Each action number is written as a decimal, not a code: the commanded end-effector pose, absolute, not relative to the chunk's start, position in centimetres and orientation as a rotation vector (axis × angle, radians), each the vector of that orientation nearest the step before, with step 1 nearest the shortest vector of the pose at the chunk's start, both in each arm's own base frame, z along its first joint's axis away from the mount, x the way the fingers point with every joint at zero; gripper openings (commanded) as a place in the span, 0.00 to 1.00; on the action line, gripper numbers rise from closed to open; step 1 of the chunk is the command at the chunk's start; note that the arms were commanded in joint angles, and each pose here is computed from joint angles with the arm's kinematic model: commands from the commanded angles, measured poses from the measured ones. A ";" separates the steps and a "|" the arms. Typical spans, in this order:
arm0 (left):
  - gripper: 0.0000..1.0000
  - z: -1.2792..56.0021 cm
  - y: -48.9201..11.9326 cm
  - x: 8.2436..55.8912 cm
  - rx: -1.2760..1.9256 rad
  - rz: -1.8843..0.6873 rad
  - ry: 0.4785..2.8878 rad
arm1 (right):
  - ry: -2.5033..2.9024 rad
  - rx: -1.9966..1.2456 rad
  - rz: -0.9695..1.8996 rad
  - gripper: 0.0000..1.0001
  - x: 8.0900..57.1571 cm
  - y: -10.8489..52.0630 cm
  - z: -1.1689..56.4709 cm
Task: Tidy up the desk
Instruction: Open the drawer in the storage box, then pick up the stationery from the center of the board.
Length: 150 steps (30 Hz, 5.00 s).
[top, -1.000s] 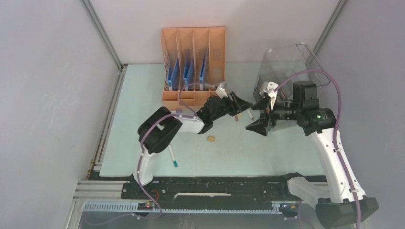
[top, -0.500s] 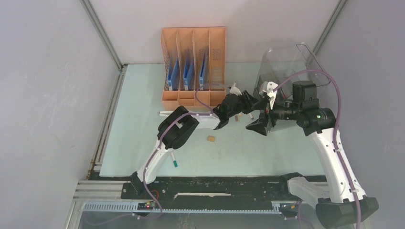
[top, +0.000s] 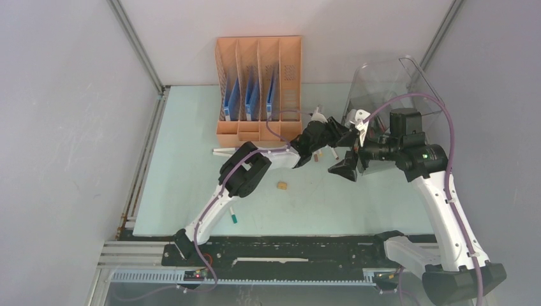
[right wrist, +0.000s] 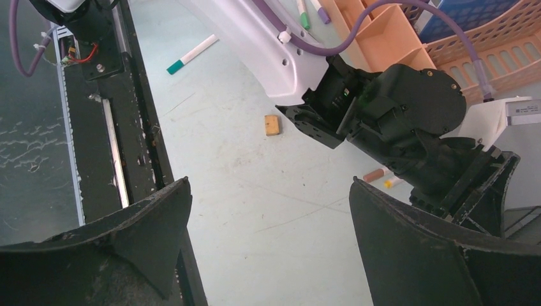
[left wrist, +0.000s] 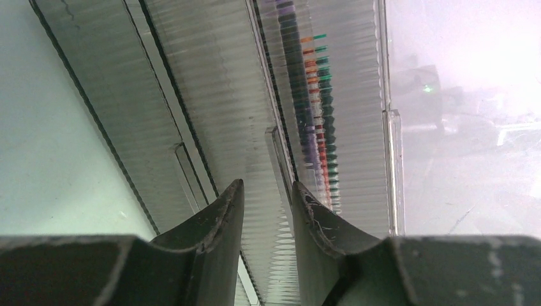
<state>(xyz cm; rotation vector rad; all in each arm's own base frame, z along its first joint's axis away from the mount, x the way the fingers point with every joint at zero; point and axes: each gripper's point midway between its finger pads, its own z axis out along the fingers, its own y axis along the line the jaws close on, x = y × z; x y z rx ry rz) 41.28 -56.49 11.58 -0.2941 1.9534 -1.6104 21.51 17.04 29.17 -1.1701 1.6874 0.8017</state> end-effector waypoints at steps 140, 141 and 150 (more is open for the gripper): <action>1.00 17.0 -10.0 27.6 -0.130 -0.183 1.587 | 2.214 -1.467 0.267 0.28 25.8 32.3 1.8; 1.00 17.0 -10.1 27.6 -0.129 -0.184 1.587 | 2.209 -1.473 0.256 0.26 25.8 32.2 1.8; 1.00 17.0 -10.0 27.5 -0.131 -0.187 1.582 | 2.147 -1.487 0.228 0.09 26.1 32.4 3.5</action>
